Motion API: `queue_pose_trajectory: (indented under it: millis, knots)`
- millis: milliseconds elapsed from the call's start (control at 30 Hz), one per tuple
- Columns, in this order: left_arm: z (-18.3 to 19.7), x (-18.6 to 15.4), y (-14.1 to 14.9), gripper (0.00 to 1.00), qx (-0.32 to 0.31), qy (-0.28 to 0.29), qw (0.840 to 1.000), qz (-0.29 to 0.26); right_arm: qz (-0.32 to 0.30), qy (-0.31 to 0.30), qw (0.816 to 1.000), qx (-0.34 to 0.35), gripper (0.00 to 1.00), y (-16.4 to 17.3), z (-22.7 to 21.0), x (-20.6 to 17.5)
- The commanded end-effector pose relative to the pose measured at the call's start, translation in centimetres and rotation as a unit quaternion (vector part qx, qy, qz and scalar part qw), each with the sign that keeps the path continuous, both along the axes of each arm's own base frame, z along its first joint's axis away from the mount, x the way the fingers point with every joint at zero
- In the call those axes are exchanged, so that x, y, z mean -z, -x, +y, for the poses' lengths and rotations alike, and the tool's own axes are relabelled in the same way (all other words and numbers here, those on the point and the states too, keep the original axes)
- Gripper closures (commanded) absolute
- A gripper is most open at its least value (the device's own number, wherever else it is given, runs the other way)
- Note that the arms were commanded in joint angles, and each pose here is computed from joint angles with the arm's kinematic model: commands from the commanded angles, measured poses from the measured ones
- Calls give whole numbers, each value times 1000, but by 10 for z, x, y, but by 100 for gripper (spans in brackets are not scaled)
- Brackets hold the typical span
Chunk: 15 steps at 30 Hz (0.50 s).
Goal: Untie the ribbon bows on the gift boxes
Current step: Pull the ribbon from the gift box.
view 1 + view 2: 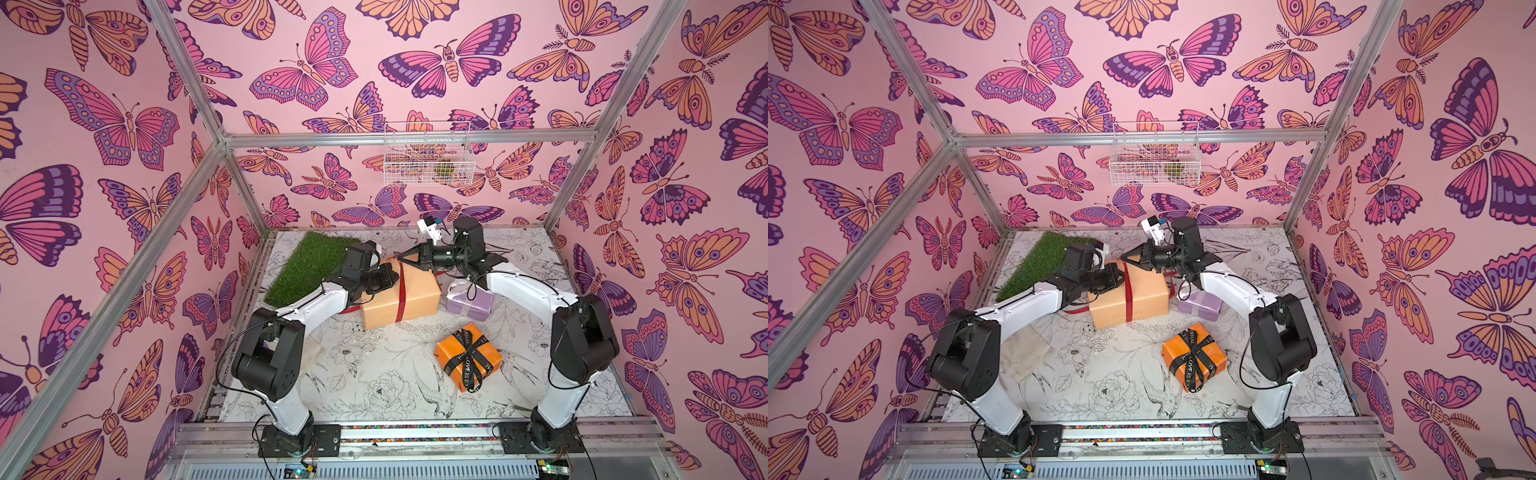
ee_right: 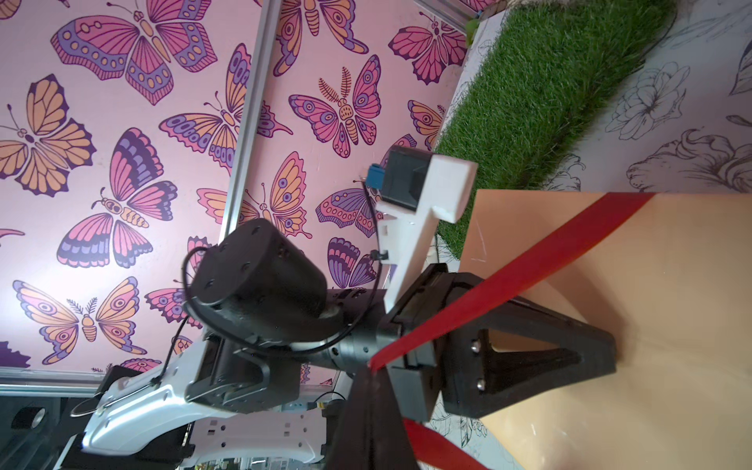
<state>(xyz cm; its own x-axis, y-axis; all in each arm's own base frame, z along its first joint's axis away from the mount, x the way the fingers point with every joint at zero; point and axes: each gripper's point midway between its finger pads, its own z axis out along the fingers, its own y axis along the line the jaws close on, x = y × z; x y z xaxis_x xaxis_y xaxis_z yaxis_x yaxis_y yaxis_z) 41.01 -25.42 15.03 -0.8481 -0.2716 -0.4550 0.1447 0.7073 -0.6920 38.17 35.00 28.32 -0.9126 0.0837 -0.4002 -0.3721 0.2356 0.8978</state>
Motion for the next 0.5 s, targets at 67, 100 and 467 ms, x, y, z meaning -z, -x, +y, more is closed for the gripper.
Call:
queue_pose_trajectory:
  millis: [67,100,467]
  knots:
    - [18,46,18,100,-9,-58,996,65,-132,-57,990,8,100,10,-14,-109]
    - [18,47,19,100,-8,-59,996,68,-135,-58,989,10,100,11,-15,-113]
    - [23,54,28,100,-12,-64,995,79,-193,-58,979,22,100,15,-21,-160]
